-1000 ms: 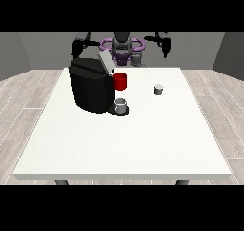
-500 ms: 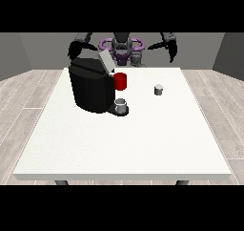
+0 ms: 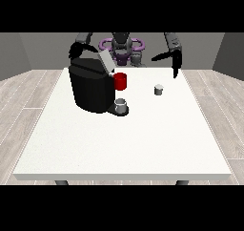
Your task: Insert the coffee pod into the coffee machine and close the lid
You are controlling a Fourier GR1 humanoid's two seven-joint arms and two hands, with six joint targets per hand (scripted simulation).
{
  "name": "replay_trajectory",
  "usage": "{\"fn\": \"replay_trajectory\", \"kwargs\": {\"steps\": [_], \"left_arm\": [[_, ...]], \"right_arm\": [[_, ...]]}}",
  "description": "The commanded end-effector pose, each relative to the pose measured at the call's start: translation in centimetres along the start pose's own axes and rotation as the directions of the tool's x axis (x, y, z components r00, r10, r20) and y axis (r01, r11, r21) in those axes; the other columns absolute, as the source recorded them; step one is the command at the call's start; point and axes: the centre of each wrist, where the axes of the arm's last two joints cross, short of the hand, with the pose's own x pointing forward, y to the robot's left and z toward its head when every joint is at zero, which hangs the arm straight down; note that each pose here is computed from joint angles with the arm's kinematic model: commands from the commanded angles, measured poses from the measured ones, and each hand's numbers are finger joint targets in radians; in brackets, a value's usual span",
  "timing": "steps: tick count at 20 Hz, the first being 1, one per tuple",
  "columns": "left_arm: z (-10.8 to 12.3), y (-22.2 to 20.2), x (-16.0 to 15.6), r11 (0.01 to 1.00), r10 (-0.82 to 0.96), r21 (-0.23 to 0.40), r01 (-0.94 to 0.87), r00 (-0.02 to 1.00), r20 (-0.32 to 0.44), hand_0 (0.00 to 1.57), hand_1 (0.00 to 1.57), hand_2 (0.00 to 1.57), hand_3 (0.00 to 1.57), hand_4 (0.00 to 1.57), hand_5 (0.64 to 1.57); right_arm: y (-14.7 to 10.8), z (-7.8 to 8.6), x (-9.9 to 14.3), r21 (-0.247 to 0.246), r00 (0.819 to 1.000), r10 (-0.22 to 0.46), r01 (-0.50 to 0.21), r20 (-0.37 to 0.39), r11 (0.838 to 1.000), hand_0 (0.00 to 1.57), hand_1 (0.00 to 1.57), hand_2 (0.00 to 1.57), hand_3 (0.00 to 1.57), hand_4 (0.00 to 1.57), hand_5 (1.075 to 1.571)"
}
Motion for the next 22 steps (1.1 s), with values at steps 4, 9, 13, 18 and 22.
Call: {"fn": "replay_trajectory", "kwargs": {"steps": [4, 9, 13, 18, 22], "left_arm": [[-2.0, 1.1, -1.5, 0.998, -0.044, 0.036, 0.046, 0.998, -0.042, 0.00, 0.00, 0.00, 0.00, 0.00, 1.571], [-2.6, 0.2, -1.6, 0.989, -0.147, -0.023, 0.146, 0.988, -0.048, 0.00, 0.00, 0.00, 0.00, 0.00, 1.571], [-4.8, -0.6, 0.1, 0.983, -0.178, -0.060, 0.172, 0.979, -0.102, 0.00, 0.00, 0.00, 0.00, 0.00, 1.571], [-3.8, -1.4, -3.4, 0.973, -0.226, -0.081, 0.215, 0.956, -0.184, 0.10, 0.10, 0.50, 0.00, 0.00, 1.571], [-3.3, -1.0, -4.9, 0.969, -0.247, -0.084, 0.233, 0.934, -0.257, 0.70, 0.70, 0.78, 0.43, 0.00, 1.571]], "right_arm": [[1.0, -1.0, 0.5, 0.011, 0.998, -0.017, 0.017, 0.066, 1.000, 0.00, 0.00, 0.00, 0.00, 0.35, 1.571], [-0.1, -3.5, 1.3, -0.047, 0.999, 0.033, -0.033, 0.001, 0.998, 0.00, 0.00, 0.00, 0.00, 0.39, 1.571], [-0.4, -3.2, -0.6, -0.027, 0.997, 0.076, -0.076, -0.025, 0.997, 0.00, 0.00, 0.00, 0.00, 0.43, 1.571], [0.7, -1.0, -2.1, 0.017, 0.991, 0.084, -0.082, -0.102, 0.996, 0.00, 0.00, 0.00, 0.00, 0.41, 1.571], [0.4, -0.7, -2.2, -0.004, 0.991, 0.094, -0.095, -0.100, 0.995, 0.00, 0.00, 0.00, 0.00, 0.43, 1.571]]}}
